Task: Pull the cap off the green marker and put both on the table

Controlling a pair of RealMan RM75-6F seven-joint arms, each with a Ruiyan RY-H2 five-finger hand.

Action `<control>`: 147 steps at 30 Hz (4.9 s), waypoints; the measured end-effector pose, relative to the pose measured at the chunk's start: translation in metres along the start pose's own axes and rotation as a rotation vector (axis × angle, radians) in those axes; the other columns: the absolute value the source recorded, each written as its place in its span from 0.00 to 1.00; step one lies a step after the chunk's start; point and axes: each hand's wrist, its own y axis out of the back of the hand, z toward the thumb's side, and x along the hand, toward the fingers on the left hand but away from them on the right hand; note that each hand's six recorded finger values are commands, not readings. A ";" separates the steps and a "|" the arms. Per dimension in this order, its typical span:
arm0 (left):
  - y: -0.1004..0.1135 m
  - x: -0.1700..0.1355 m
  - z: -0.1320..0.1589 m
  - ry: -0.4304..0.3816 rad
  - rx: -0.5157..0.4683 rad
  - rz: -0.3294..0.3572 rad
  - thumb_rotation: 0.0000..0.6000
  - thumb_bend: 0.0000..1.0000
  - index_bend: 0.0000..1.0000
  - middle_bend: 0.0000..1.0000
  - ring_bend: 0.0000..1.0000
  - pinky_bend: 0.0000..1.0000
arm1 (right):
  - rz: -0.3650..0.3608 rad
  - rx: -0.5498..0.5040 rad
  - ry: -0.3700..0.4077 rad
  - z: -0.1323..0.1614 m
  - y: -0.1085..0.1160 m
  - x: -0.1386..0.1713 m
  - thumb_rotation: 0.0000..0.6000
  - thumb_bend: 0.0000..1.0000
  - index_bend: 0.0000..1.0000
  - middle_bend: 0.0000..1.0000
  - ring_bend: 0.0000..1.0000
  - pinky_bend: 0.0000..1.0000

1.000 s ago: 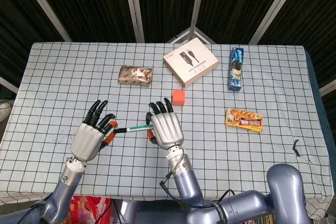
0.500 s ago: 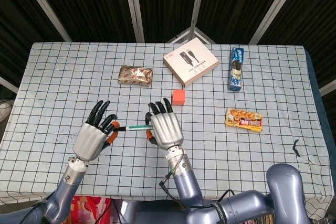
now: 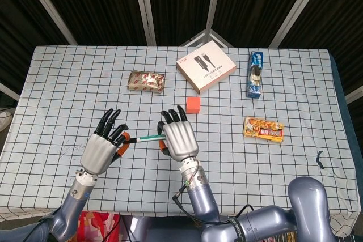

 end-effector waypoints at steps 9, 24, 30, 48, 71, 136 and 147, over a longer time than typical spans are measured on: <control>0.000 0.001 0.002 -0.003 0.000 0.004 1.00 0.38 0.59 0.43 0.07 0.10 | -0.001 0.003 0.004 0.001 0.001 0.001 1.00 0.54 0.77 0.22 0.15 0.06; 0.005 0.004 -0.002 0.015 -0.001 0.031 1.00 0.39 0.62 0.44 0.07 0.10 | -0.001 0.006 -0.004 -0.002 0.001 0.001 1.00 0.55 0.78 0.22 0.15 0.06; 0.005 0.004 -0.004 0.017 0.004 0.035 1.00 0.39 0.62 0.44 0.07 0.10 | -0.001 0.007 -0.003 -0.002 0.000 0.001 1.00 0.55 0.78 0.22 0.15 0.06; 0.006 0.005 -0.004 0.015 -0.019 0.044 1.00 0.39 0.58 0.44 0.07 0.10 | 0.000 0.015 -0.011 -0.004 -0.001 0.000 1.00 0.56 0.78 0.22 0.15 0.06; 0.001 0.006 -0.004 0.018 -0.009 0.029 1.00 0.40 0.57 0.45 0.07 0.10 | 0.005 0.017 -0.016 -0.008 -0.002 0.000 1.00 0.56 0.78 0.23 0.15 0.06; -0.008 0.012 0.003 0.013 -0.014 0.030 1.00 0.45 0.60 0.47 0.09 0.10 | 0.003 0.028 -0.018 -0.014 0.002 0.000 1.00 0.57 0.80 0.24 0.16 0.06; -0.004 0.011 -0.002 0.026 -0.016 0.059 1.00 0.45 0.64 0.49 0.10 0.10 | 0.000 0.028 -0.020 -0.016 0.003 0.001 1.00 0.58 0.81 0.24 0.17 0.06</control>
